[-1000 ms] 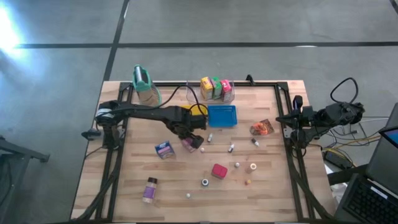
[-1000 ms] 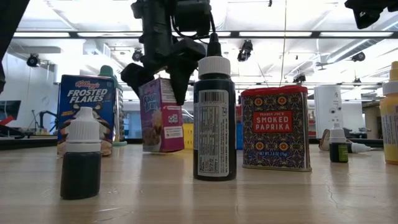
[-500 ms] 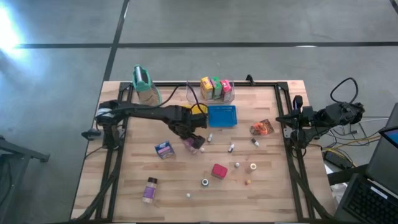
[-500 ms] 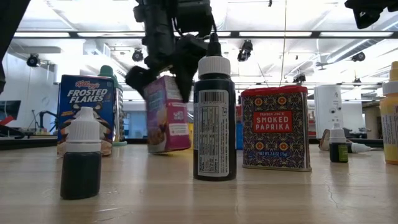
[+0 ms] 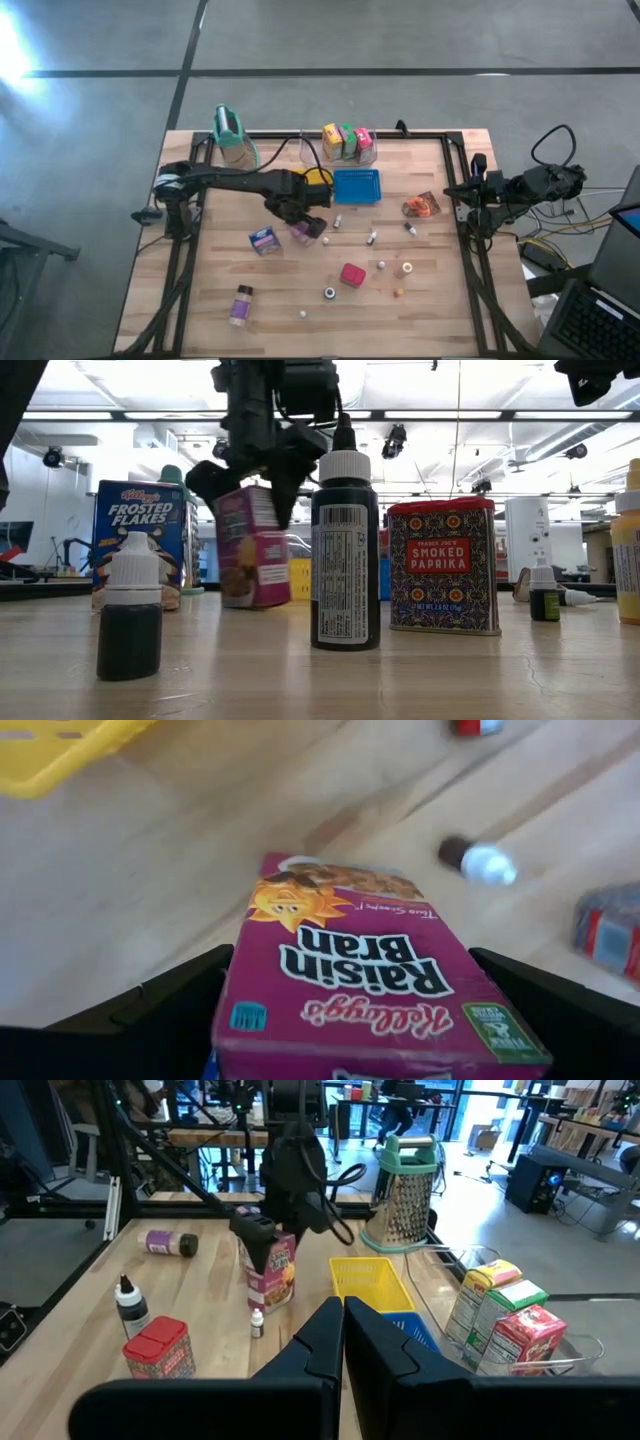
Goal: Pick & Place Kitchen Items
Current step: Adjust the cereal boxes on the table, then put the violet cereal box into the transparent bin
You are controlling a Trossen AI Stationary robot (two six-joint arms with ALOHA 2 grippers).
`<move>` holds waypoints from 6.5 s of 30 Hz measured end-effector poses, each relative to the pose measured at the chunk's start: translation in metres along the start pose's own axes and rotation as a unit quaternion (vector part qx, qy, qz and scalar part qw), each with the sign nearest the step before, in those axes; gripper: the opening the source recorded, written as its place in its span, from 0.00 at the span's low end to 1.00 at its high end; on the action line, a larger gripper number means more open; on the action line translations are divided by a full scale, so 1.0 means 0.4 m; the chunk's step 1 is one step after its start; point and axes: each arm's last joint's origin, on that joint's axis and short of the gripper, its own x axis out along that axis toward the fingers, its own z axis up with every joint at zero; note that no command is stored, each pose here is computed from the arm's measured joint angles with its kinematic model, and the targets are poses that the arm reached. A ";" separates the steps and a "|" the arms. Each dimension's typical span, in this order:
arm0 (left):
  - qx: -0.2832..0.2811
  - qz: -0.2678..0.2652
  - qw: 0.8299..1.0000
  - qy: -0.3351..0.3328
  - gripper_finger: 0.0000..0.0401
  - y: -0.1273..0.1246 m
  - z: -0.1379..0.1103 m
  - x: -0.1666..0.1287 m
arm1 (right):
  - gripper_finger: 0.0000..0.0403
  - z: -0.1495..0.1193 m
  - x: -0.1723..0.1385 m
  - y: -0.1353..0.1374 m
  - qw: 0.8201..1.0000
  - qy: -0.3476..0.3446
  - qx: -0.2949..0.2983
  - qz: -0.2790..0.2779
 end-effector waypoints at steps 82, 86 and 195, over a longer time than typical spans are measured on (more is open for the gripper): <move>-0.068 -0.025 0.997 0.024 1.00 0.016 0.040 -0.056 | 0.02 0.000 0.000 0.000 1.000 0.000 0.001 0.000; -0.063 -0.029 0.997 0.029 1.00 0.019 0.042 -0.056 | 0.02 0.000 0.000 0.000 1.000 0.000 0.001 0.000; -0.105 -0.031 0.992 -0.069 1.00 0.052 0.051 -0.178 | 0.02 0.000 0.000 0.000 1.000 0.000 0.001 0.000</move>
